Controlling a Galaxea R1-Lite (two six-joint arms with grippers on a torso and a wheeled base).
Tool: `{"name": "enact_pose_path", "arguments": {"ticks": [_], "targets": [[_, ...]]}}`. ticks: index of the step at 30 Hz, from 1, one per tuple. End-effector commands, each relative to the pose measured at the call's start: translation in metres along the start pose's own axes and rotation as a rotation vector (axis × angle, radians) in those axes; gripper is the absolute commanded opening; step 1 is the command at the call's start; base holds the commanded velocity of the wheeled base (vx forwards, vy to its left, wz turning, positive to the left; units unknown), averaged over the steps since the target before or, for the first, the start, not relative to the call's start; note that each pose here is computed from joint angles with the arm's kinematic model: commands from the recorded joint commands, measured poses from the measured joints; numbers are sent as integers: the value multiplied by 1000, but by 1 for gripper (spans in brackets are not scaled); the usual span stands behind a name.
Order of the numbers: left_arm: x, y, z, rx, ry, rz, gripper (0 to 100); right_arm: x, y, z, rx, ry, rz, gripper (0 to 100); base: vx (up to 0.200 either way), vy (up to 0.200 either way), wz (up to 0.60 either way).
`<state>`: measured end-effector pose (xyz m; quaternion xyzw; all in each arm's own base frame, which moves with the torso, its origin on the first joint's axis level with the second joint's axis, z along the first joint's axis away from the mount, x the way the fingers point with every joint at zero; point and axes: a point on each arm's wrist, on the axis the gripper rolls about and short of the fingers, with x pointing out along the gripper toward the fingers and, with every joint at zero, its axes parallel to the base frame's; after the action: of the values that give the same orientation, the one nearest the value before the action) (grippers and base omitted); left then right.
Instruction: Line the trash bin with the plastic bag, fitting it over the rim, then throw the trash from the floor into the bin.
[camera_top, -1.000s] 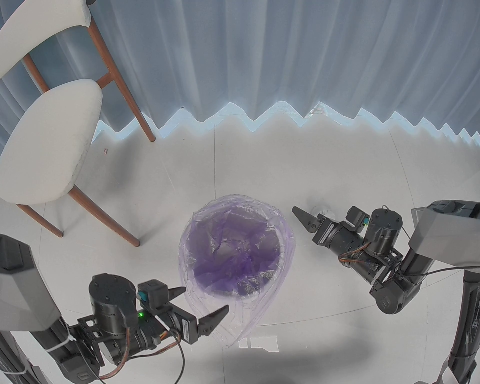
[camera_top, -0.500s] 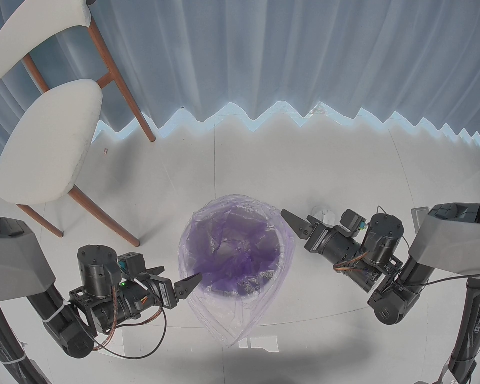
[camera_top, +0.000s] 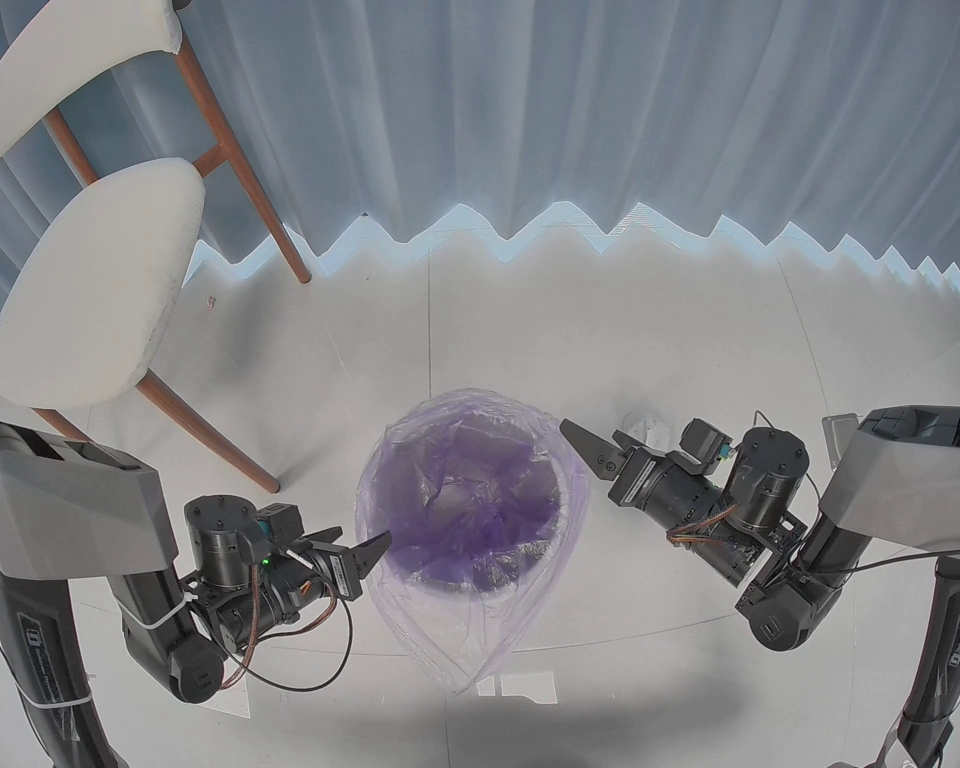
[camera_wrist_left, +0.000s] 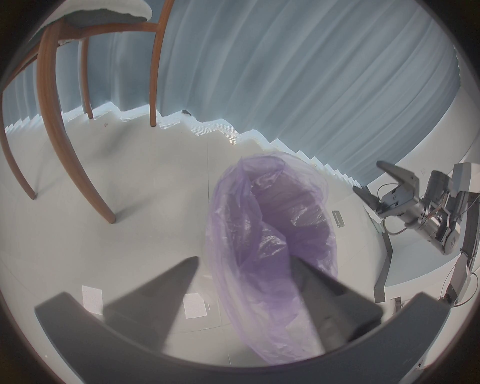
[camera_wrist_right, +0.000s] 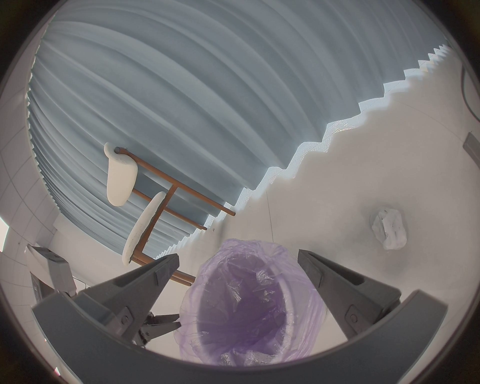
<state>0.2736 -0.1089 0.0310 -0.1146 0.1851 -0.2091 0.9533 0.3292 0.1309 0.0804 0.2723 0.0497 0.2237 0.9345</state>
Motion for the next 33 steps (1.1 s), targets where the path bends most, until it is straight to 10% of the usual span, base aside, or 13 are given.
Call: {"name": "enact_pose_path", "arguments": {"ticks": [1,10,25,33], "targets": [[8,6,-15,-6,49,15,0,-1,3,4,-4,-22,14,100,0,0,0],[-7,6,9,0,-24,28,0,-1,2,4,-4,-21,13,100,0,0,0],[17,44,-27,28,84,133,0,2,-2,-3,-12,-5,1,100,0,0,0],[13,32,-21,39,66,96,0,16,-23,-27,-159,42,-42,100,0,0,0]]}}
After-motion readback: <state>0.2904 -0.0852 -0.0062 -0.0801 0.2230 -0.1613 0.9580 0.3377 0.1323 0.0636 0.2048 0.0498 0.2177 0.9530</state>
